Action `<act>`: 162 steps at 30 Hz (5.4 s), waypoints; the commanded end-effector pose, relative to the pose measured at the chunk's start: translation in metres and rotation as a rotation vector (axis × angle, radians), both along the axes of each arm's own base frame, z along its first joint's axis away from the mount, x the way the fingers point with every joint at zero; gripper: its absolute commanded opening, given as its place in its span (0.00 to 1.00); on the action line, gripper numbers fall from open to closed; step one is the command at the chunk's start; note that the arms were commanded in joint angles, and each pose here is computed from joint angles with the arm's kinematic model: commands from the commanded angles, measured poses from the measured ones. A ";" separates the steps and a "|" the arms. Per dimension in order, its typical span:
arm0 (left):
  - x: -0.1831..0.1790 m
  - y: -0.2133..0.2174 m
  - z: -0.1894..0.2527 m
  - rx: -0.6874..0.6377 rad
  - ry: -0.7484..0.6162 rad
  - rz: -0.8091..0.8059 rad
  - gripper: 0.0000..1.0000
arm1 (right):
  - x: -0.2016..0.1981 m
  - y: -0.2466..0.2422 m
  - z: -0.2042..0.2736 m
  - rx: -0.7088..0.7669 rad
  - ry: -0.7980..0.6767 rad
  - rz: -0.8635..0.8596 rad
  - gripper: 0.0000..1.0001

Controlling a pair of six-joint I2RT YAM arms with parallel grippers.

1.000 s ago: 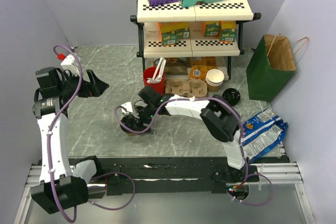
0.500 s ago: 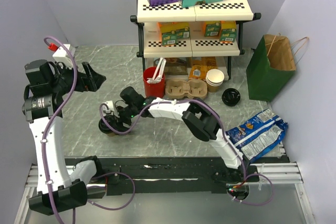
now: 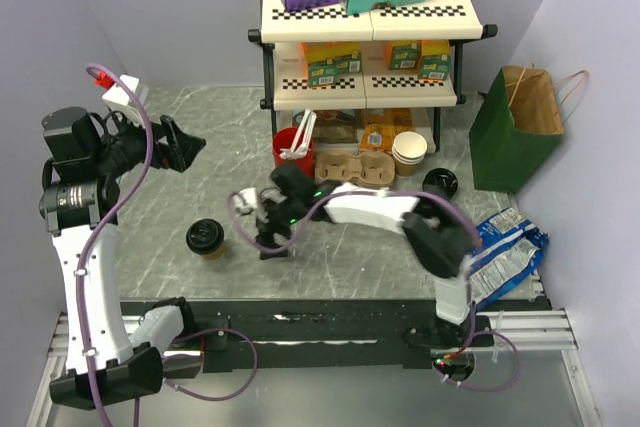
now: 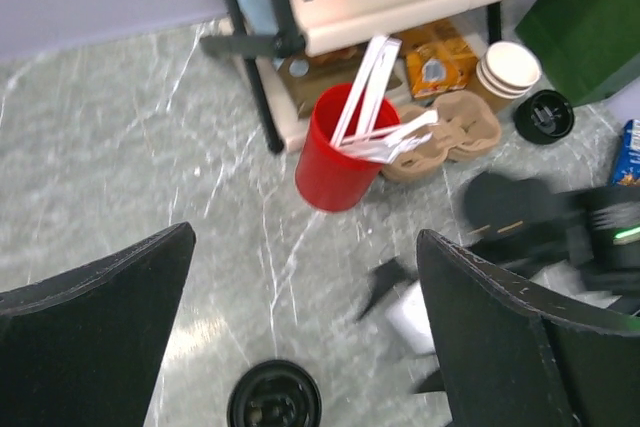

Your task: Pack the takeout coffee

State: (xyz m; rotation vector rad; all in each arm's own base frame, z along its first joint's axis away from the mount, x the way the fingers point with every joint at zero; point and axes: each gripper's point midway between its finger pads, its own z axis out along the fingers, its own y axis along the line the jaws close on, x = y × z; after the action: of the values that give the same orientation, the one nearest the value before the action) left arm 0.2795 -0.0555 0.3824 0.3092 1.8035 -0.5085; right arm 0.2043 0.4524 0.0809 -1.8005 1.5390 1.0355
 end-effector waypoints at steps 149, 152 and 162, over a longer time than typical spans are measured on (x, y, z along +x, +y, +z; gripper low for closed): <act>0.020 -0.029 -0.031 -0.032 -0.097 -0.180 1.00 | 0.210 -0.248 0.087 -0.387 -0.226 -0.276 0.00; 0.020 -0.029 -0.031 -0.033 -0.098 -0.181 0.99 | 0.199 -0.251 0.092 -0.390 -0.211 -0.280 0.00; 0.022 -0.030 -0.027 -0.052 -0.086 -0.185 0.99 | 0.137 -0.241 0.101 -0.383 -0.104 -0.257 0.00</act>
State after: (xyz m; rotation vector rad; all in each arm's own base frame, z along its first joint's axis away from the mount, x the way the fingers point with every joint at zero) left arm 0.3035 -0.0827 0.3405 0.4431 1.7241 -0.6461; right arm 0.3759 0.1955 0.1664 -1.8031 1.9429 0.4474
